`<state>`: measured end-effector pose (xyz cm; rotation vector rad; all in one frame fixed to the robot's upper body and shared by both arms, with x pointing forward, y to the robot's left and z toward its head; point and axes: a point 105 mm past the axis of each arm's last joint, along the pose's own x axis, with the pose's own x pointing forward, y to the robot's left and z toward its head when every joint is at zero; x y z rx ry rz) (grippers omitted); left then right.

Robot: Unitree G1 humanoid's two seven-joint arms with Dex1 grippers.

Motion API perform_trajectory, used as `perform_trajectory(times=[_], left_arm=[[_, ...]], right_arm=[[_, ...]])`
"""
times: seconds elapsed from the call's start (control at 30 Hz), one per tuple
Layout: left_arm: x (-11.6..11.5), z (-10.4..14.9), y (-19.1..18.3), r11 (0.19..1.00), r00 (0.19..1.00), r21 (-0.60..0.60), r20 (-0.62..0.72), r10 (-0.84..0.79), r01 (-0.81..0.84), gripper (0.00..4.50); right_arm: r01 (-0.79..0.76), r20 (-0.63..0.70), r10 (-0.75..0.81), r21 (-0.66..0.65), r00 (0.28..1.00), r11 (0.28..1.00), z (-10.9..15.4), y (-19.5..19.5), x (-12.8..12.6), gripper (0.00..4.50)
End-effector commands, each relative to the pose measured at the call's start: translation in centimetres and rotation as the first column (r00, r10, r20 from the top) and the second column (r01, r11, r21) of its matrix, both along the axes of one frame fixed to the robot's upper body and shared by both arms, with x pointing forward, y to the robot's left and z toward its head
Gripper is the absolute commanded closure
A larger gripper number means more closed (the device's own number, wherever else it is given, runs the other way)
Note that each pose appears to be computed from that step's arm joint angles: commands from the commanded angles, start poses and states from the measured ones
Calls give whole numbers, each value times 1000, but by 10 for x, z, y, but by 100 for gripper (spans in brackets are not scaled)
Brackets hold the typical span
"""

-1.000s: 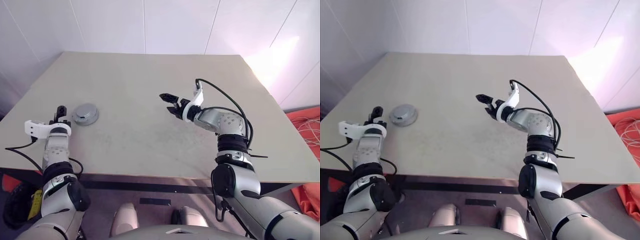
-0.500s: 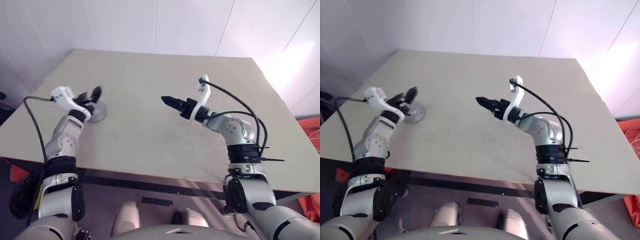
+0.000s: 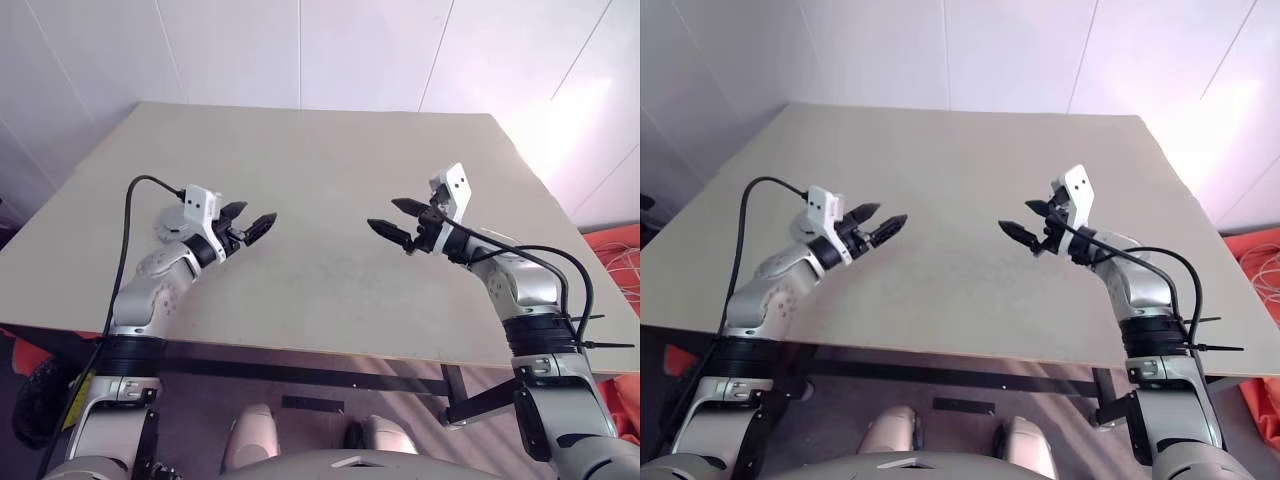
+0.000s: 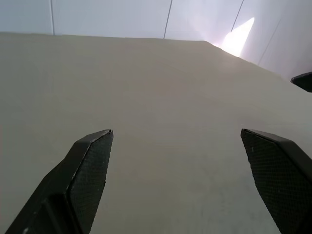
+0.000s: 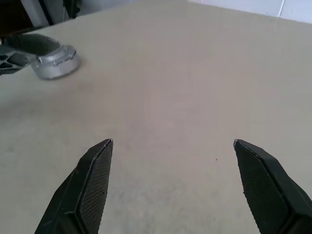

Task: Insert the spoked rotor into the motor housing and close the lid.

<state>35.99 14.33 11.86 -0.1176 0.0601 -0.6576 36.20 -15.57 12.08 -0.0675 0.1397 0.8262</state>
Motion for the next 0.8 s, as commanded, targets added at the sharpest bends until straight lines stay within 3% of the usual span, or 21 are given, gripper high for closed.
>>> perform_trajectory(times=[0.03, 0.33, 0.8], left_arm=[[-7, 16, -14, 997, 995, 14, 63, -71, 70, 1], [-38, 13, -36, 953, 953, -29, -18, -302, 301, 1], [-40, 19, -30, 950, 951, -60, -17, -308, 306, 1]], right_arm=[[-70, 4, 70, 32, 998, 997, 14, 3, -10, 0], [-296, -38, 309, 197, 950, 935, 49, 6, -61, 0], [-259, -74, 274, 174, 959, 950, 32, 2, -51, 0]])
